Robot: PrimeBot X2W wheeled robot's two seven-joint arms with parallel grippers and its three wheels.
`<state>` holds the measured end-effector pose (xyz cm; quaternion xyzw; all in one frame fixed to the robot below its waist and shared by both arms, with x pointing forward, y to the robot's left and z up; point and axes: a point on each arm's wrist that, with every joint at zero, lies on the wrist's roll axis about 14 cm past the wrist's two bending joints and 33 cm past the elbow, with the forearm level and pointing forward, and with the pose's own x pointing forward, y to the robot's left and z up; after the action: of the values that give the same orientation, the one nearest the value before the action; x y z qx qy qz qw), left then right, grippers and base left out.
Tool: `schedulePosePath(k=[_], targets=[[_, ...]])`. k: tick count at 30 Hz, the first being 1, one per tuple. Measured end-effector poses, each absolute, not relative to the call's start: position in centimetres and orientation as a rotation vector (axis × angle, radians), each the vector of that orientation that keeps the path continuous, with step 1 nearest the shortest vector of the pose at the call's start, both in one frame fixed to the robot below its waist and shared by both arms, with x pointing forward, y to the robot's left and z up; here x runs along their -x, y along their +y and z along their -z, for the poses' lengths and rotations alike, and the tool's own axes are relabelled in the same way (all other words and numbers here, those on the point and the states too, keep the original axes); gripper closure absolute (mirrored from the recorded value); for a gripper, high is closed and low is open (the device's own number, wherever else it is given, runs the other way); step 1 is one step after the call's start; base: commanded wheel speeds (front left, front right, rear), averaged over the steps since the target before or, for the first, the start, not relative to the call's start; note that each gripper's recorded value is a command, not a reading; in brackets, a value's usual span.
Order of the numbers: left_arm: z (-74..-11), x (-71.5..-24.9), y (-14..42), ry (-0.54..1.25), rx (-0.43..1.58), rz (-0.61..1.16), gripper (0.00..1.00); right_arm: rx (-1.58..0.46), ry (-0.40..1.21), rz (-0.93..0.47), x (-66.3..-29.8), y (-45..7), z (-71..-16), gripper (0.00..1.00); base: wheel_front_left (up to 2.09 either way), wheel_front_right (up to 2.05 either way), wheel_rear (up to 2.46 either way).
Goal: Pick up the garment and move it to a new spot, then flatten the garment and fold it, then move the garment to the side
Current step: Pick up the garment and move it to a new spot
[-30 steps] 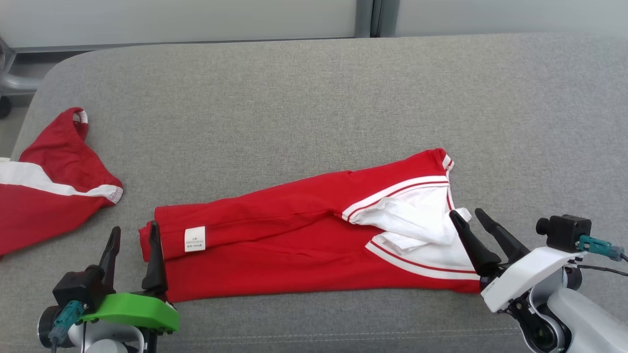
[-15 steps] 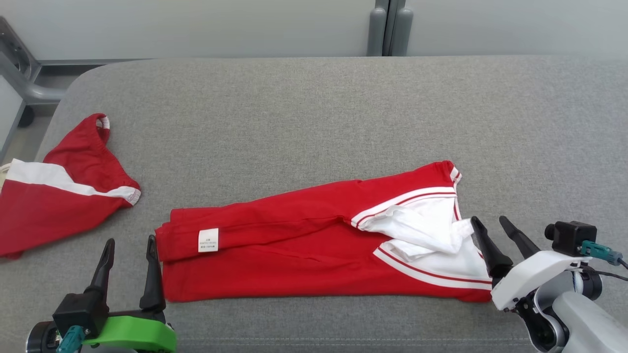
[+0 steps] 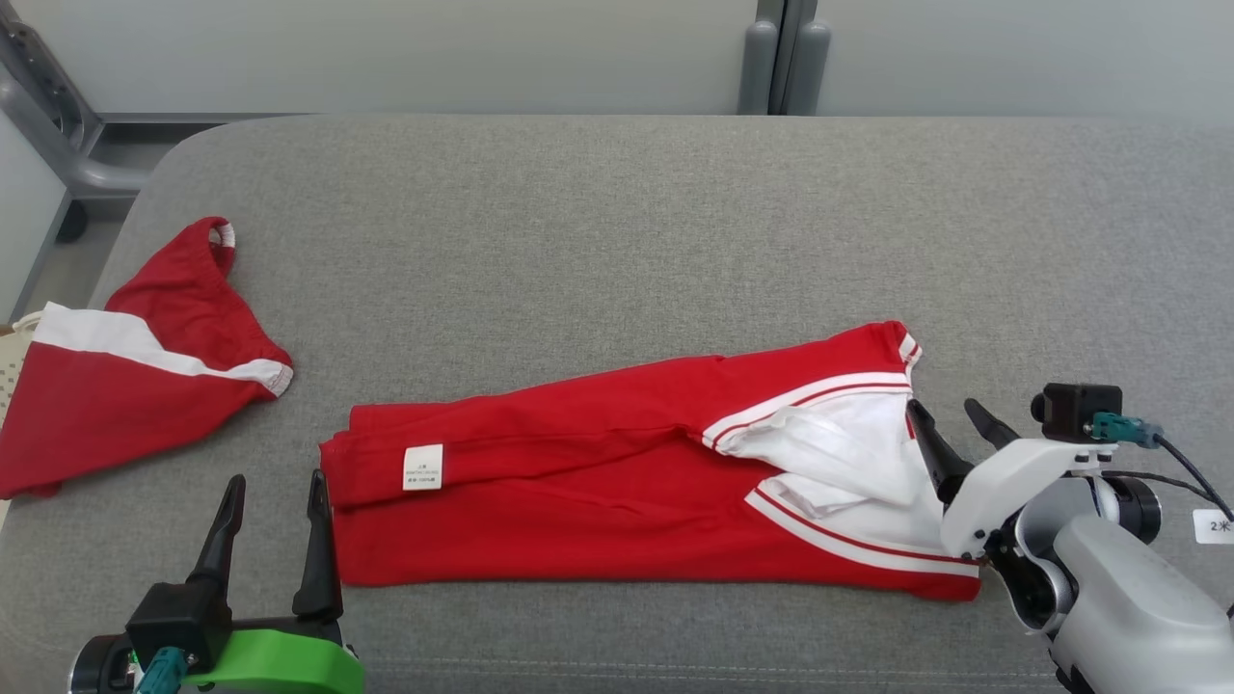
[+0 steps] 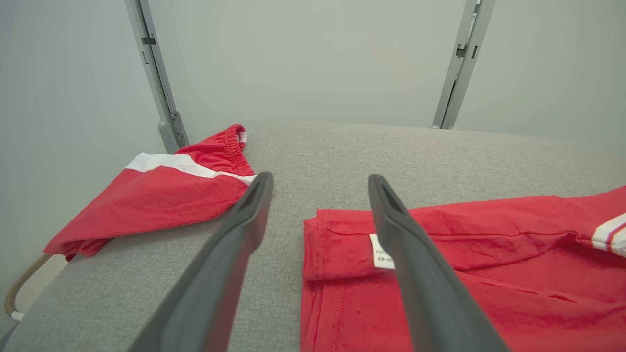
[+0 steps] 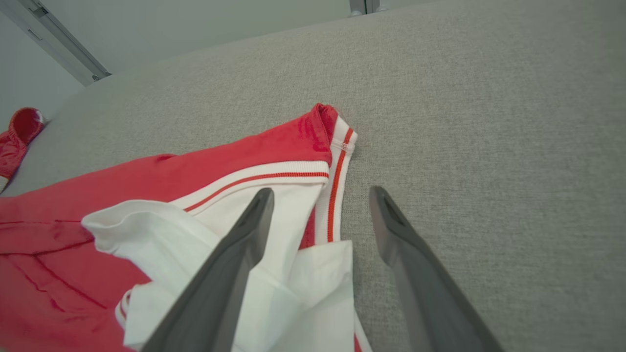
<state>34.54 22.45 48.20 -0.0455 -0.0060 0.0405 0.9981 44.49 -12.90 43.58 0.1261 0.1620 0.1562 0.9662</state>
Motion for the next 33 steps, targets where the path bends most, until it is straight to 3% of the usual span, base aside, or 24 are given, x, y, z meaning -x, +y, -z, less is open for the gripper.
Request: schedulePosePath(k=[13, 22, 23, 24, 26, 33], targets=[[-47.4, -34.4, 22.6, 0.016, 0.094, -0.092, 0.0, -0.196, 0.483, -0.301, -46.1, -11.6, -40.5, 0.0, 0.0, 0.0, 0.0], [-47.1, -34.7, 22.8, 0.024, 0.092, -0.097, 0.0, -0.206, 0.6, -0.319, -45.3, -10.4, -38.7, 0.0, 0.0, 0.0, 0.0], [-47.1, -34.7, 22.7, 0.024, 0.093, -0.096, 0.0, -0.205, 0.607, -0.319, -45.2, -10.4, -38.5, 0.15, 0.0, 0.0, 0.0], [-47.1, -34.7, 22.7, 0.025, 0.093, -0.095, 0.0, -0.204, 0.607, -0.319, -45.2, -10.4, -38.5, 0.51, 0.0, 0.0, 0.0], [-47.1, -34.7, 22.6, 0.024, 0.093, -0.092, 0.0, -0.206, 0.605, -0.323, -45.2, -10.3, -38.6, 1.0, 0.0, 0.0, 0.0], [-46.9, -34.8, 22.4, 0.028, 0.099, -0.09, 0.0, -0.21, 0.532, -0.312, -45.9, -11.1, -39.7, 1.0, 0.0, 0.0, 0.0]])
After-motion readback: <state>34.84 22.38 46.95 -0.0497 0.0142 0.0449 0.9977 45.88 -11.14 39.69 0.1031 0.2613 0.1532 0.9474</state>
